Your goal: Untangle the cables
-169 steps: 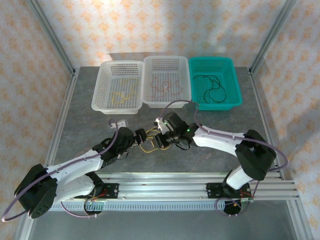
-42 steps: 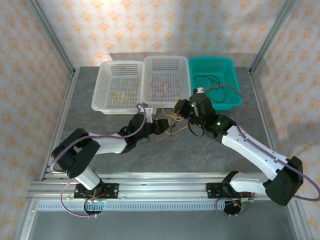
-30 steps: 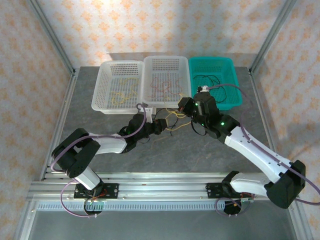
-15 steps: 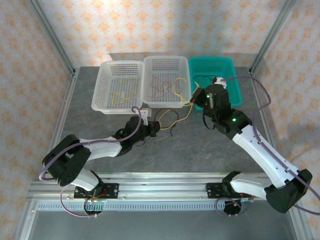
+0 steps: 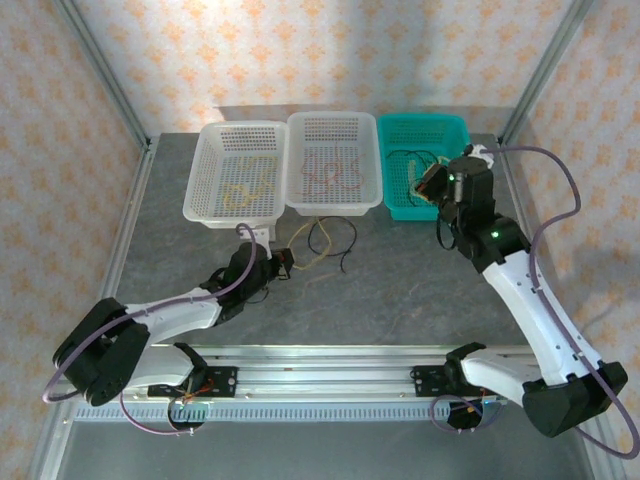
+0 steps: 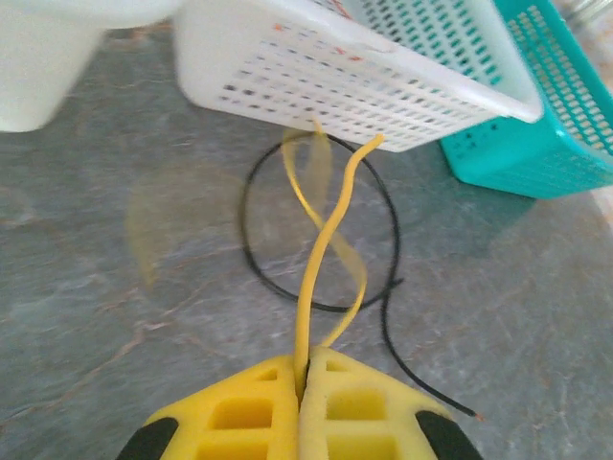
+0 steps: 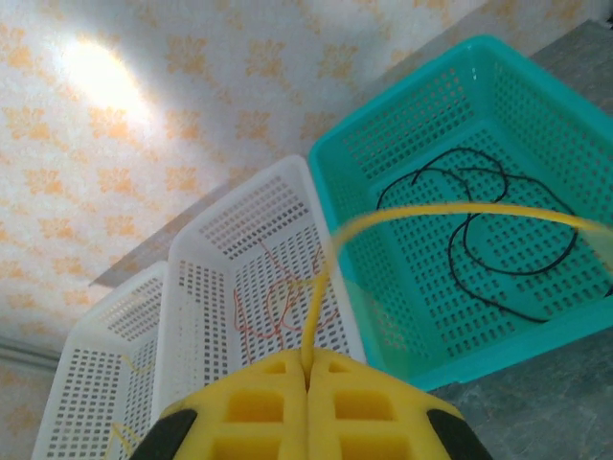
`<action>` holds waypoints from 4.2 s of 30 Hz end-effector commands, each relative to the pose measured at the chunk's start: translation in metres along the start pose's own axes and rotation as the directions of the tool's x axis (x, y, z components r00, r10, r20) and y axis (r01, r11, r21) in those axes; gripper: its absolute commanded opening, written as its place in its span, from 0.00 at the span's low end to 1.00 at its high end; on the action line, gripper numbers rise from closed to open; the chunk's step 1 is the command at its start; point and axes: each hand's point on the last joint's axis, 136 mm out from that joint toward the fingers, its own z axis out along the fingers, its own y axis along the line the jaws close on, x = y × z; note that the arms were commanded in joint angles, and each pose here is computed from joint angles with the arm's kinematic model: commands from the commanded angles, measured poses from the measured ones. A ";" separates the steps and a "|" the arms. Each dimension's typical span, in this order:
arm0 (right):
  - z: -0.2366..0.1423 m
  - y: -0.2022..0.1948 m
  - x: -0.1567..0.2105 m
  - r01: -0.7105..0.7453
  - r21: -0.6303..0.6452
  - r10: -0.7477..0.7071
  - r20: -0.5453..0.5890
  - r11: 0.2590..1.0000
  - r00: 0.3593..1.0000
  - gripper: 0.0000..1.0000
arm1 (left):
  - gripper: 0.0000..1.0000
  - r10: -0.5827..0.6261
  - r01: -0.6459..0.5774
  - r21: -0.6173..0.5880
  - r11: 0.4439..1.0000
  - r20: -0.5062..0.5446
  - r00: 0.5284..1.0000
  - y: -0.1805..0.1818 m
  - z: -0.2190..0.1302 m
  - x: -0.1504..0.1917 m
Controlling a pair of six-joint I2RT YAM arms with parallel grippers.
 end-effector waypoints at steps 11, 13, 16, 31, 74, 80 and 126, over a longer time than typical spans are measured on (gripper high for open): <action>-0.012 -0.010 -0.031 0.080 0.069 -0.085 0.077 0.994 0.993 0.00 | 0.00 0.009 -0.010 0.030 0.999 0.047 0.999 -0.002 -0.022 -0.015; -0.008 -0.011 -0.027 0.090 0.075 -0.095 0.061 0.993 0.994 0.00 | 0.00 0.020 -0.023 0.057 0.998 0.052 0.998 -0.010 -0.024 -0.020; 0.001 -0.009 -0.019 0.109 0.055 -0.110 0.013 0.993 0.994 0.00 | 0.00 0.047 -0.053 0.101 0.993 0.065 0.997 -0.025 -0.030 -0.030; 0.043 0.053 0.036 0.172 -0.297 -0.231 -0.176 0.939 0.957 0.00 | 0.00 0.072 -0.090 0.060 0.994 0.252 0.965 -0.042 -0.087 -0.095; -0.012 0.117 0.119 0.127 -0.514 -0.242 -0.162 0.849 0.957 0.00 | 0.00 0.002 0.058 -0.349 0.935 0.168 0.986 0.111 0.016 -0.255; -0.013 0.108 0.115 0.140 -0.473 -0.237 -0.152 0.870 0.960 0.00 | 0.00 -0.003 0.033 -0.408 0.913 0.074 0.997 0.135 0.046 -0.247; 0.028 0.084 0.087 0.091 -0.548 -0.274 -0.262 0.832 0.925 0.00 | 0.74 0.159 -0.170 0.345 0.923 0.060 0.985 -0.073 -0.021 -0.159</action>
